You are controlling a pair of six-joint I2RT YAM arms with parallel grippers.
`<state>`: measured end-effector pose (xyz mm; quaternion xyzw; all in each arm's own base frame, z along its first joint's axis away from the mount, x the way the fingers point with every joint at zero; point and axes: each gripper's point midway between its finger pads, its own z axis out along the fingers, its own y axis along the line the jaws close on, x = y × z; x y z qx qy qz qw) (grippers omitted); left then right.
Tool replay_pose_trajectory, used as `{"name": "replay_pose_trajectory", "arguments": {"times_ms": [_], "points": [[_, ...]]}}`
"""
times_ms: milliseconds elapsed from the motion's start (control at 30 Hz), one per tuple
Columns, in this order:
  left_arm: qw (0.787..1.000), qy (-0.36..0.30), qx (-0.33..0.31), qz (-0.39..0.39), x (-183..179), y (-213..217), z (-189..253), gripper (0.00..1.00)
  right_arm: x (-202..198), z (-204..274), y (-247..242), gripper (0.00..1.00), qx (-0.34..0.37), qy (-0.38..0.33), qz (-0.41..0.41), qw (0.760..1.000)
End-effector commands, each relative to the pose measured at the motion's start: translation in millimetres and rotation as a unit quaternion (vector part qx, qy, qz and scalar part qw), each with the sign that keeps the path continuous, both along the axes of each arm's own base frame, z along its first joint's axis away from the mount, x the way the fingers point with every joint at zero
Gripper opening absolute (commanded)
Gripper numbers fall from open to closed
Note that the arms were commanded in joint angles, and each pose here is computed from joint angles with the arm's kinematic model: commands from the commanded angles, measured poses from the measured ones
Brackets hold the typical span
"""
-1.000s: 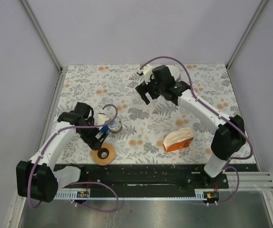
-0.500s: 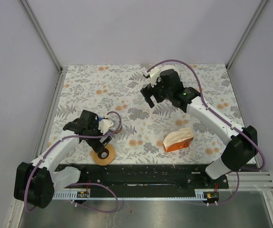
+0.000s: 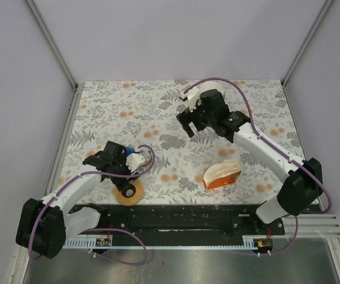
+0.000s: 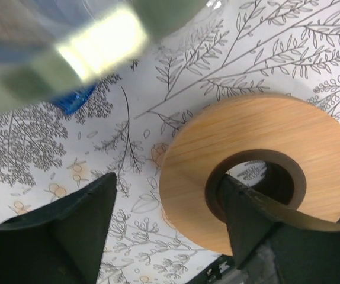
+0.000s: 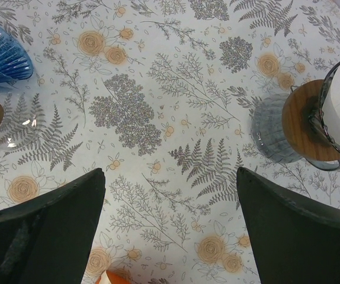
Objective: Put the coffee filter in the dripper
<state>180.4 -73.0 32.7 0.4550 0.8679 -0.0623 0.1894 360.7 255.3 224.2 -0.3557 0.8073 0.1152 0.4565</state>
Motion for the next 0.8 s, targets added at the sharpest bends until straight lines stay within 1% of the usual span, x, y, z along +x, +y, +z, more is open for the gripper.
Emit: {"name": "replay_pose_trajectory", "arguments": {"times_ms": [0,100,267,300,333,400,467,600,667,767], "points": [[0.999,0.018,0.038,-0.001,-5.1,12.0,-15.7,0.68,2.8,24.5,-1.0,0.99,0.015,-0.041,-0.005,0.999],[0.999,0.020,0.028,-0.004,-4.1,7.9,-10.3,0.53,2.3,24.9,-1.6,1.00,0.015,-0.040,-0.006,0.999],[0.999,0.020,0.012,-0.031,-13.5,4.1,2.7,0.47,0.0,26.1,-4.4,0.99,0.012,-0.044,-0.005,0.999],[0.999,0.019,0.014,-0.034,-14.2,4.9,3.4,0.46,2.2,26.2,-7.7,1.00,0.007,-0.047,-0.015,0.999],[0.999,0.018,0.016,-0.035,-15.1,5.9,4.4,0.47,2.5,25.9,-8.0,0.99,0.007,-0.046,-0.015,0.999],[0.999,0.018,0.024,-0.033,-15.6,9.7,6.3,0.56,2.7,26.2,-7.1,1.00,0.008,-0.046,-0.014,0.999],[0.999,0.019,0.035,-0.033,-16.2,13.8,8.4,0.61,2.1,26.2,-5.4,0.99,0.010,-0.045,-0.011,0.999],[0.999,0.022,0.041,-0.019,-15.7,20.6,9.0,0.67,0.8,25.4,-5.3,0.99,0.010,-0.044,-0.009,0.999],[0.999,0.020,0.046,0.003,-9.9,27.6,5.9,0.70,0.1,25.6,-5.9,0.99,0.010,-0.045,-0.008,0.999],[0.999,0.030,0.036,0.028,-3.6,29.7,2.3,0.73,-0.7,23.9,-6.6,0.99,0.008,-0.043,-0.008,0.999]]}}
